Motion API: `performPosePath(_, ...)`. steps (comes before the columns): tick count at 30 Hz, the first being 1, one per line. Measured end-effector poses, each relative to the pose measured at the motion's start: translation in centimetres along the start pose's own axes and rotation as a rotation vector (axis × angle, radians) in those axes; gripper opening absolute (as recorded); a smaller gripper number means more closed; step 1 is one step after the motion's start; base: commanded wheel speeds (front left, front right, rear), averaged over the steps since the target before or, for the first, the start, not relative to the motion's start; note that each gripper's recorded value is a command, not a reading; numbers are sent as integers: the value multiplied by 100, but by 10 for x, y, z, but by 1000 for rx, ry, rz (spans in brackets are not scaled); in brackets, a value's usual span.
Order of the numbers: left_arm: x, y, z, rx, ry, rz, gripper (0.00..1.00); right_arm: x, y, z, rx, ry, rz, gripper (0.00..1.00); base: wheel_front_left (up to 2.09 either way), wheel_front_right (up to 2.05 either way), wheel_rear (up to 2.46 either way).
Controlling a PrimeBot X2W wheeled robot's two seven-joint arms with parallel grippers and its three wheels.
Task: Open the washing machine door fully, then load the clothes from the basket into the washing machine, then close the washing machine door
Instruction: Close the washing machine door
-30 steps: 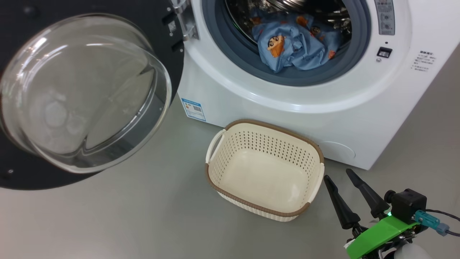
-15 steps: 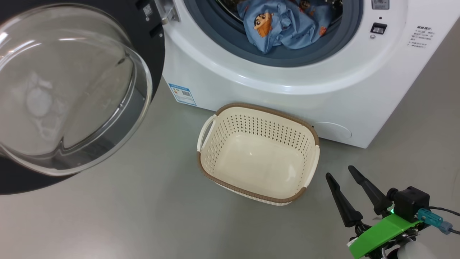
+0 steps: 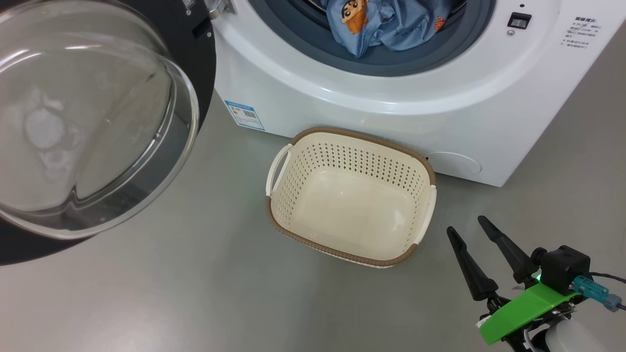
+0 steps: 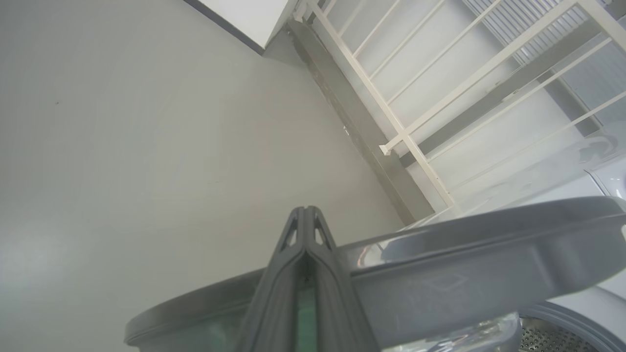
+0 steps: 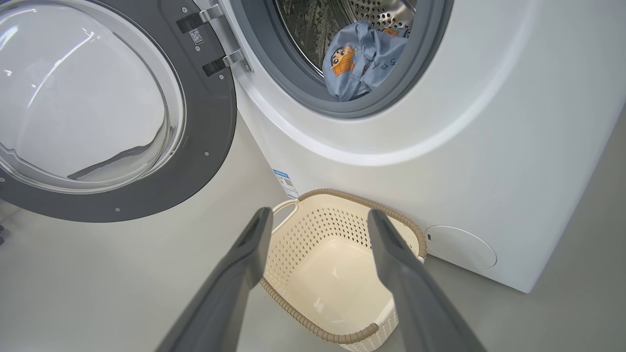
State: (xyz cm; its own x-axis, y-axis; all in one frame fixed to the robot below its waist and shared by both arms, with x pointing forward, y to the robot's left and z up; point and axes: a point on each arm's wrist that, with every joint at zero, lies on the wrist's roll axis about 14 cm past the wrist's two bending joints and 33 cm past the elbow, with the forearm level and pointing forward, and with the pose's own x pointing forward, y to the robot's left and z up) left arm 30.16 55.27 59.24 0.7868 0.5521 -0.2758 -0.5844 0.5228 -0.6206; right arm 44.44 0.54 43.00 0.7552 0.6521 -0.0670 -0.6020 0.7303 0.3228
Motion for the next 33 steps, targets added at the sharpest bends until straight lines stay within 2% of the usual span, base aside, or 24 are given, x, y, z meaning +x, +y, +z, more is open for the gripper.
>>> performPosePath(15,-12,-7,-12,-19,131,-49,0,1,8,8,-11,-15,13,100,0,0,0)
performPosePath(33,-47,-21,-33,-39,297,-188,0,-1,25,27,-29,-56,28,100,0,0,0)
